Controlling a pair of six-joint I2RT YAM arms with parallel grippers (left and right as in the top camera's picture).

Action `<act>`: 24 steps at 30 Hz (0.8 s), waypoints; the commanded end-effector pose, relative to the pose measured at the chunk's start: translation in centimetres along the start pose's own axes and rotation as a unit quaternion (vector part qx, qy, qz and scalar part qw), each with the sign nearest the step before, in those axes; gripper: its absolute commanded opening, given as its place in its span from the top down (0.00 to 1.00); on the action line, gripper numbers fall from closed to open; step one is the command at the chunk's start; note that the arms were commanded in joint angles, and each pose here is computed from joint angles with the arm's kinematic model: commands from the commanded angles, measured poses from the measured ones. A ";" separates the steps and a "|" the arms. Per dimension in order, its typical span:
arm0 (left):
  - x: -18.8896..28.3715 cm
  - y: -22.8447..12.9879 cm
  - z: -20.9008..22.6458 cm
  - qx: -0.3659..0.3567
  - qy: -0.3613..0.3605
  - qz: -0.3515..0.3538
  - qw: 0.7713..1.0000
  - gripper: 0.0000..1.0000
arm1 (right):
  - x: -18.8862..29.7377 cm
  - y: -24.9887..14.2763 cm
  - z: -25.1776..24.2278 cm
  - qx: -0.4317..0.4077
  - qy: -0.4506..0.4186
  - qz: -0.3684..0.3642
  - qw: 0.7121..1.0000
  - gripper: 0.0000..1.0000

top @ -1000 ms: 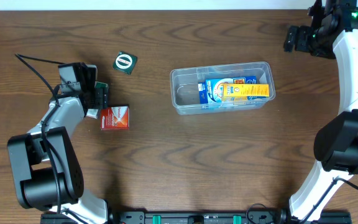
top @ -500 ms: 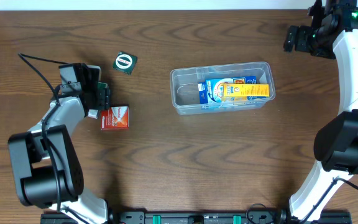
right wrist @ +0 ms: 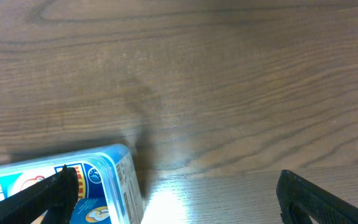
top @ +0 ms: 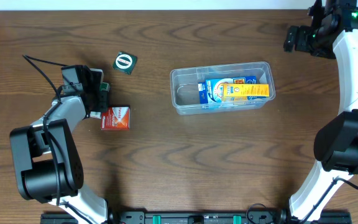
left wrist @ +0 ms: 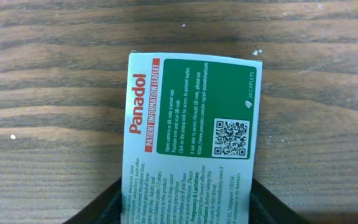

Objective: Pack container
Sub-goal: 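Grasp the white-green Panadol box with the left gripper, then lift the Panadol box and carry it toward the container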

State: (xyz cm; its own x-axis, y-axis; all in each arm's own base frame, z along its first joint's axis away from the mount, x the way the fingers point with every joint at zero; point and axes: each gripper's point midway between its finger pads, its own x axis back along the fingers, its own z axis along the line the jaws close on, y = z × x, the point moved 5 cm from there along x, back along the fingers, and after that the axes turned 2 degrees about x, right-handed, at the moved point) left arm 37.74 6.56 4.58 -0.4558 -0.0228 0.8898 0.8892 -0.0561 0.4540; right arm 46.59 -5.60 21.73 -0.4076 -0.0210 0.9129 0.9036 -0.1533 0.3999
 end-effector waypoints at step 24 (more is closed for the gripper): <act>13.0 7.2 -5.4 -0.055 -0.007 -0.197 0.979 0.50 | 0.4 0.3 0.2 -0.005 0.001 -0.007 1.000 0.01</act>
State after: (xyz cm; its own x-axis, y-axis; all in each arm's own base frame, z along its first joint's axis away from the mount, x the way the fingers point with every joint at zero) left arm 38.23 2.29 17.86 -0.7385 0.0028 0.6743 0.6678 -0.1356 0.7319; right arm 46.59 -5.60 21.73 -0.4076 -0.0210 0.9129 0.9036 -0.1533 0.3999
